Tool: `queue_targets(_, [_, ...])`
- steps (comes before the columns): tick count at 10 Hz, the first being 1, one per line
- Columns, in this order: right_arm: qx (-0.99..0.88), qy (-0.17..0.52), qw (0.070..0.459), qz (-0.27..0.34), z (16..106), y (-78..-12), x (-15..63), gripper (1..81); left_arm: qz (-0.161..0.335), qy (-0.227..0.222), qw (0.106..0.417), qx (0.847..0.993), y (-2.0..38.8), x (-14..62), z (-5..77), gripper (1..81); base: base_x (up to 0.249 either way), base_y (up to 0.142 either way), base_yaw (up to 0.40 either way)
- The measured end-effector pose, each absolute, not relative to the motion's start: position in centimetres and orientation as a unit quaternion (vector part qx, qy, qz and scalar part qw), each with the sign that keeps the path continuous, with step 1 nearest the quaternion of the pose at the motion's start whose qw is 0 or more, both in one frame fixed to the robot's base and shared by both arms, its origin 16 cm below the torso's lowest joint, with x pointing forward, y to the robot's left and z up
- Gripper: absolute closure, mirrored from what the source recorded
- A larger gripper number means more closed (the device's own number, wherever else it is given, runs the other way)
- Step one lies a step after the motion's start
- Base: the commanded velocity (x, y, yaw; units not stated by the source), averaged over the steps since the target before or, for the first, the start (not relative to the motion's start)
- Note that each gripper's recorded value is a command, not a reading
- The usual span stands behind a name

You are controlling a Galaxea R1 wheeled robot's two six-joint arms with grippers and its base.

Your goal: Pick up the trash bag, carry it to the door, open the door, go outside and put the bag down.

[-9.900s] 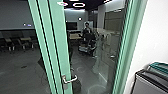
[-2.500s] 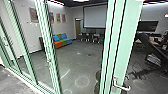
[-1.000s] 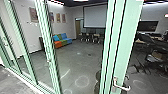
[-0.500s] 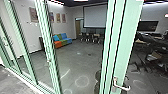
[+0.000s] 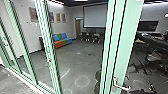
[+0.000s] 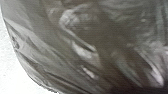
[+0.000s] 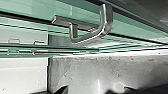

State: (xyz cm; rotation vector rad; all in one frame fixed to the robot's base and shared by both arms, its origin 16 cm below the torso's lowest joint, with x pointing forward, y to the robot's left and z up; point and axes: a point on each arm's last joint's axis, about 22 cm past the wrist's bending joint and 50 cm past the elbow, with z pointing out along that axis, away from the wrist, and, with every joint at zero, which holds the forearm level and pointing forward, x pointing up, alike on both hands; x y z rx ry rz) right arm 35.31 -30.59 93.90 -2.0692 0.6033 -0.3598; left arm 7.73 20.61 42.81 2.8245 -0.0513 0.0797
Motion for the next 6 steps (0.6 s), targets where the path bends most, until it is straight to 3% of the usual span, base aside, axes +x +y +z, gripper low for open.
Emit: queue_targets(6, [-0.813, 0.322, 0.474, -0.098, 92.9, -28.8, 40.2, 1.0, 0.028, -0.008, 0.150, 0.988, 21.8, 7.8, 42.8, 81.1, 0.000, 0.000, 0.000])
